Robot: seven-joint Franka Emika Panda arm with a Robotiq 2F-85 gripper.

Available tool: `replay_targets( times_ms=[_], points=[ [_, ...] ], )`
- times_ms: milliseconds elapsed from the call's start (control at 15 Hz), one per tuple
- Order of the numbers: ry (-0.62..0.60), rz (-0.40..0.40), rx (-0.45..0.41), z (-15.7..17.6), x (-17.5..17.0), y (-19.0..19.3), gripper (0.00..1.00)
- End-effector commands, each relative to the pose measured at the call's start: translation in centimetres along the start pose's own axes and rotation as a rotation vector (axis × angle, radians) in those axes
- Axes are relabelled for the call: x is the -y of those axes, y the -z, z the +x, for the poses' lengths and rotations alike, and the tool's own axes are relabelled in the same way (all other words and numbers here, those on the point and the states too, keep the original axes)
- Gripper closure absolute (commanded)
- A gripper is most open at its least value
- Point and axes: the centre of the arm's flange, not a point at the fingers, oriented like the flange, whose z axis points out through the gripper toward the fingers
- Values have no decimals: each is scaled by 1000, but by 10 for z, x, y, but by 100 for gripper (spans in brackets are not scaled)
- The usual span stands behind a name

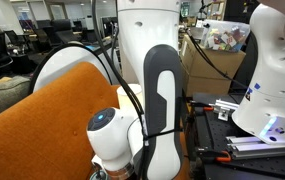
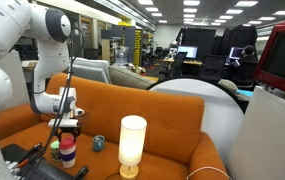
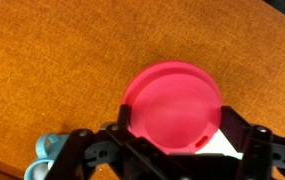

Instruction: Put the red lid on the white and blue cup

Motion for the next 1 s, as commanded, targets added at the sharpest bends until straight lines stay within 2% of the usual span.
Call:
replay_targets(
  times_ms=[0,133,267,333,467,733,933],
  points=[
    [17,13,8,2,-4,0,36],
    [22,15,-7,4,-4,1,5],
    [26,14,-16,6,-4,2,1],
    [26,17,-17,7,-5,2,9],
    [28,24,-16,7,-5,1,15],
    [16,31,-28,5,-7,6,0],
    [5,23,-43,3,-9,14,0]
  ],
)
